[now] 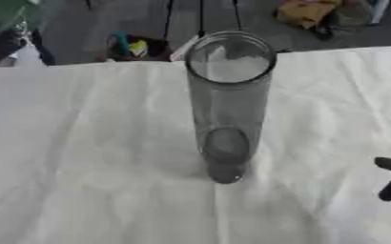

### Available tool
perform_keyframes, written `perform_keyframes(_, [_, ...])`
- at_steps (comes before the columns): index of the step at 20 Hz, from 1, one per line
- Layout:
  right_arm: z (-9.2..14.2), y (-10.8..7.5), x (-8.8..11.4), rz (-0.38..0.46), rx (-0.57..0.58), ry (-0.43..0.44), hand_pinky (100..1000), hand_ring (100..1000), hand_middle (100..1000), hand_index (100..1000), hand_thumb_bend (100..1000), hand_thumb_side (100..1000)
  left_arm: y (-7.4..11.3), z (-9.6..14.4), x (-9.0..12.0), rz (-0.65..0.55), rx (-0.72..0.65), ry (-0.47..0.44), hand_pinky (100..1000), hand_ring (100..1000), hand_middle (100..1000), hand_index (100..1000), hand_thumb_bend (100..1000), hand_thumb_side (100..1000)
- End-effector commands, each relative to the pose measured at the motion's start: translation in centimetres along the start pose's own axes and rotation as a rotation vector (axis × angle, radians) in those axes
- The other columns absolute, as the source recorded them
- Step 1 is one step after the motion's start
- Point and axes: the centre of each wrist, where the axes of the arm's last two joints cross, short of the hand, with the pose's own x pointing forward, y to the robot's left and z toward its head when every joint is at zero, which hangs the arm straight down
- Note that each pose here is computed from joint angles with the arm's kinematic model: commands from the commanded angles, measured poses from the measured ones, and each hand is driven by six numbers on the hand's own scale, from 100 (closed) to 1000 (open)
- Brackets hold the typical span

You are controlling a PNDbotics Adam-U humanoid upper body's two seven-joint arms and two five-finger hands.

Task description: Arrange flowers into the vase.

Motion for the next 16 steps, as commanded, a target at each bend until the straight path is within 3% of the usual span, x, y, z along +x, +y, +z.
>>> perform_keyframes(1, [-0.4,-0.6,0.7,0.009,0.013,-0.018,868,571,476,697,100,1000,1.4,-0.4,1.4,0.048,0.029,-0.024,100,100,100,106,100,717])
perform_keyframes(16, [0.1,-0.8,0.9,-0.022,0.008,-0.004,861,572,477,696,100,998,2.0,-1.5,3.6,0.27,0.001,-0.06,100,100,100,111,100,774])
